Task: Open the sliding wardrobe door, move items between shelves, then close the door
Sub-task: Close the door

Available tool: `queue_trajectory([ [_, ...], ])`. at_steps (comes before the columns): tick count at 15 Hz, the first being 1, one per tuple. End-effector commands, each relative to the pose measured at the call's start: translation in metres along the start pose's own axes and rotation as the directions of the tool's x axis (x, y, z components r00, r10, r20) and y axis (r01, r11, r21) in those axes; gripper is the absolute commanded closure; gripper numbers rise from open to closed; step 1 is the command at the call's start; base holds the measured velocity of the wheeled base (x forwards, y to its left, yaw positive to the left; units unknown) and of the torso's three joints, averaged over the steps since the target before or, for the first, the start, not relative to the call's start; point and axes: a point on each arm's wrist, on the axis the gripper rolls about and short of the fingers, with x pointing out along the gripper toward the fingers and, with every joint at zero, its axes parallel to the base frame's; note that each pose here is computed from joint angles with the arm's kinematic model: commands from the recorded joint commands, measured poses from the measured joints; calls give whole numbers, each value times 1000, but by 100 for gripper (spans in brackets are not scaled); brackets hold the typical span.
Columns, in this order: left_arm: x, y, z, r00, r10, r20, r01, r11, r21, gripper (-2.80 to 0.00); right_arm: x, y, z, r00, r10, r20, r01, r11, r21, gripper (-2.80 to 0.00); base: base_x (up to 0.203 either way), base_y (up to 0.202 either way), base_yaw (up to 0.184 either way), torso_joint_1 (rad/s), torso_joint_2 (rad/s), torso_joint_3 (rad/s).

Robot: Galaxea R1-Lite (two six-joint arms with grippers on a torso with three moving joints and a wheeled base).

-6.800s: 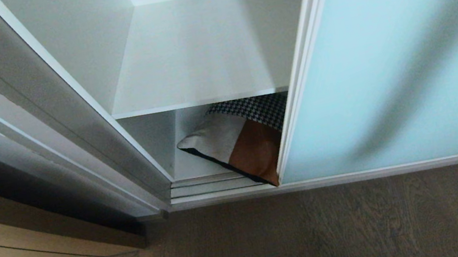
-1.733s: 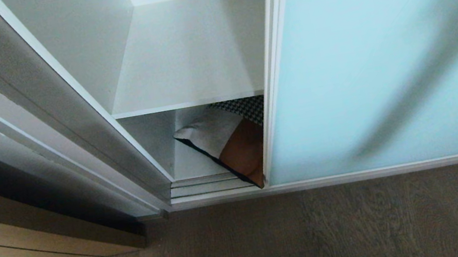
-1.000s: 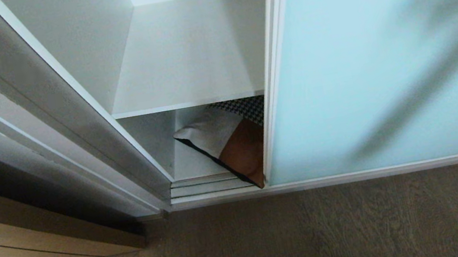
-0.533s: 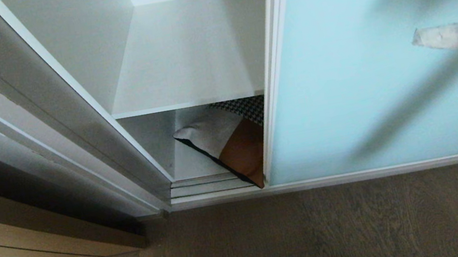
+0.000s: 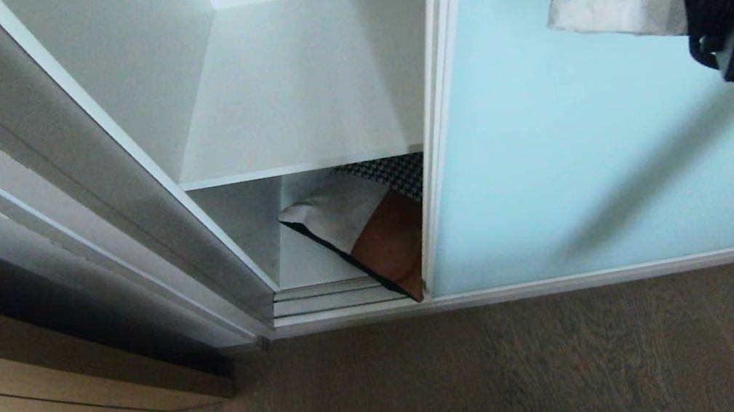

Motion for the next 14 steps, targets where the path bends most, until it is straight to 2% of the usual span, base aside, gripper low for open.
queue_trajectory([
  [1, 0, 0, 0, 1000, 0, -3, 0, 1000, -1, 0, 31, 2, -12, 999, -15, -44, 16, 1000, 1, 0, 0, 0, 0, 0, 0, 0],
  [3, 0, 0, 0, 1000, 0, -3, 0, 1000, -1, 0, 49, 2, -13, 994, -110, -9, 110, 994, -14, 0, 0, 0, 0, 0, 0, 0],
  [6, 0, 0, 0, 1000, 0, -3, 0, 1000, -1, 0, 65, -1, -10, 989, -146, 40, 146, 989, -16, 0, 0, 0, 0, 0, 0, 0],
  [9, 0, 0, 0, 1000, 0, -3, 0, 1000, -1, 0, 82, -6, -13, 976, -214, 50, 214, 977, -12, 0, 0, 0, 0, 0, 0, 0],
  [12, 0, 0, 0, 1000, 0, -3, 0, 1000, -1, 0, 97, -9, -13, 969, -230, 88, 231, 973, -7, 0, 0, 0, 0, 0, 0, 0],
  [14, 0, 0, 0, 1000, 0, -3, 0, 1000, -1, 0, 99, -8, -13, 970, -226, 84, 227, 974, -2, 0, 0, 0, 0, 0, 0, 0],
])
